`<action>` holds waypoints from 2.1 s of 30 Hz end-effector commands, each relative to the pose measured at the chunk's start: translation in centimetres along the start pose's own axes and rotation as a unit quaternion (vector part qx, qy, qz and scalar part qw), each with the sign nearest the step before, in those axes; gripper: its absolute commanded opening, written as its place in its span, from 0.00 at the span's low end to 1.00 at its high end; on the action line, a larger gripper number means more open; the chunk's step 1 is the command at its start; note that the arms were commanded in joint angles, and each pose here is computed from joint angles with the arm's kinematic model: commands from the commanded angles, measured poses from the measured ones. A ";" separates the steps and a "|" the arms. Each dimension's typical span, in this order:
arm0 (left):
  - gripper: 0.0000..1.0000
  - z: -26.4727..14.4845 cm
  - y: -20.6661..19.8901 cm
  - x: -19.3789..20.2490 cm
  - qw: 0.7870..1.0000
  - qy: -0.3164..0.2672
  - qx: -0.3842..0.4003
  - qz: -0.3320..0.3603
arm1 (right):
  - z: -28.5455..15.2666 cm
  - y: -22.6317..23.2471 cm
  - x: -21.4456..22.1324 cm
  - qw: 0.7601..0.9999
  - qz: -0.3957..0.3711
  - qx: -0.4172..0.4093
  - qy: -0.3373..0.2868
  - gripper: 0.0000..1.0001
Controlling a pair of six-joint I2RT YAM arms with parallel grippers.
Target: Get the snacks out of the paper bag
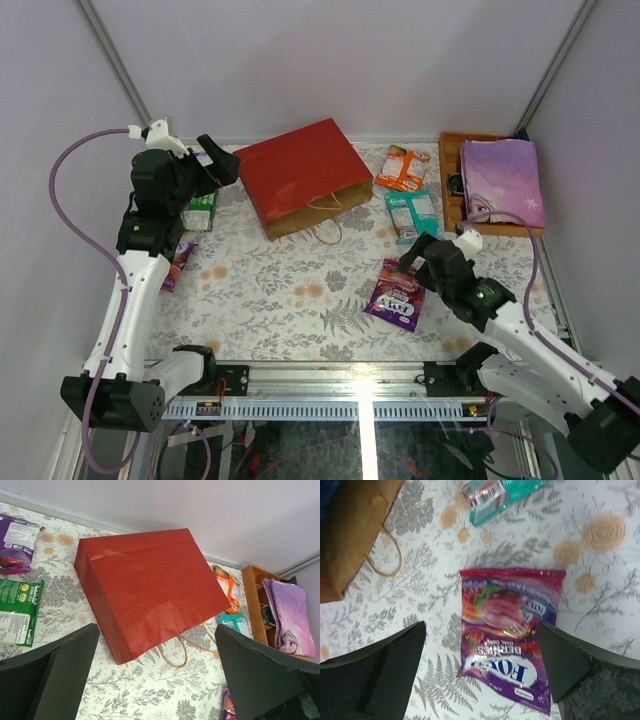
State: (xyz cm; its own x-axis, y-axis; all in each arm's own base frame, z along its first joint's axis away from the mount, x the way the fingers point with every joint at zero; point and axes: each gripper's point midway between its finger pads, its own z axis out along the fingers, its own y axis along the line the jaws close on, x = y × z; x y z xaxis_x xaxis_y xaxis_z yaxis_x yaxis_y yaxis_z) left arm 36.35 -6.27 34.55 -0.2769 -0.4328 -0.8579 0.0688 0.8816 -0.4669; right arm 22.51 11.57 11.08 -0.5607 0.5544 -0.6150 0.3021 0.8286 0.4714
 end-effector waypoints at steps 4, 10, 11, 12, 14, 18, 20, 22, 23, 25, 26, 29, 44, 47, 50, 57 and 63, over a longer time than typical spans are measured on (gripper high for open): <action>1.00 -0.8 -1.3 -2.0 0.999 -0.033 0.020 0.013 | 3.3 0.5 -0.3 0.993 -0.100 0.063 0.017 0.93; 1.00 -0.5 -1.3 -1.8 0.999 -0.027 0.022 0.013 | 5.2 0.7 4.3 0.993 -0.070 0.026 0.087 0.53; 1.00 -0.4 -1.3 -1.7 0.999 -0.026 0.023 0.013 | 5.3 0.5 5.2 0.993 -0.062 0.023 0.100 0.49; 1.00 -0.4 -1.3 -1.7 0.999 -0.026 0.023 0.012 | 5.5 0.1 6.2 0.992 -0.053 0.021 0.116 0.46; 1.00 -0.3 -1.2 -1.6 0.999 -0.023 0.022 0.013 | 5.7 -0.8 8.3 0.989 -0.034 0.021 0.145 0.43; 1.00 -0.4 -1.3 -1.6 0.999 -0.024 0.023 0.013 | 5.9 -4.7 12.4 0.978 0.011 0.066 0.198 0.37; 1.00 -0.5 -1.3 -1.6 0.999 -0.024 0.023 0.013 | 5.9 -5.4 12.2 0.978 0.025 0.080 0.191 0.36; 1.00 -0.5 -1.3 -1.6 0.999 -0.025 0.023 0.013 | 5.8 -6.0 11.4 0.980 0.034 0.094 0.169 0.40; 1.00 -0.5 -1.3 -1.6 0.999 -0.024 0.024 0.013 | 5.8 -6.1 10.7 0.982 0.039 0.100 0.156 0.41; 1.00 -0.5 -1.4 -1.6 0.999 -0.024 0.024 0.014 | 5.6 -6.5 9.3 0.984 0.049 0.116 0.126 0.42; 1.00 -0.5 -1.3 -1.6 0.999 -0.024 0.024 0.014 | 5.4 -6.8 8.6 0.984 0.054 0.124 0.112 0.42; 1.00 -0.5 -1.3 -1.6 0.999 -0.024 0.024 0.014 | 5.1 -7.7 6.7 0.983 0.078 0.143 0.082 0.42; 1.00 -0.6 -1.3 -1.6 0.999 -0.023 0.023 0.016 | 4.7 -11.0 2.2 0.952 0.191 0.235 0.038 0.45; 1.00 -0.6 -1.3 -1.5 0.999 -0.022 0.024 0.016 | 4.6 -8.5 -0.6 0.972 0.164 0.169 0.004 0.62; 1.00 -0.6 -1.3 -1.6 0.999 -0.023 0.024 0.015 | 3.3 -6.6 -4.5 0.985 0.088 0.141 -0.034 0.73; 1.00 -0.3 -1.5 -1.4 0.999 -0.017 0.028 0.014 | 1.9 -5.9 -6.9 0.974 -0.070 0.214 0.028 0.96; 1.00 -0.2 -1.5 -1.3 0.999 -0.013 0.031 0.012 | 0.8 -6.0 -5.2 0.958 -0.142 0.246 0.046 0.99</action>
State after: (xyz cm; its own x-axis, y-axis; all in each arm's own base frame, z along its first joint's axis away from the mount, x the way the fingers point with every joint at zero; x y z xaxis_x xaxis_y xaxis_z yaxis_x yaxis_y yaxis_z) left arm 36.23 -6.58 34.61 -0.2851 -0.4294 -0.8569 0.0851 0.8792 -0.4689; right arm 27.06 5.30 11.36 -0.6516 0.4338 -0.6223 0.4813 0.8705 0.1029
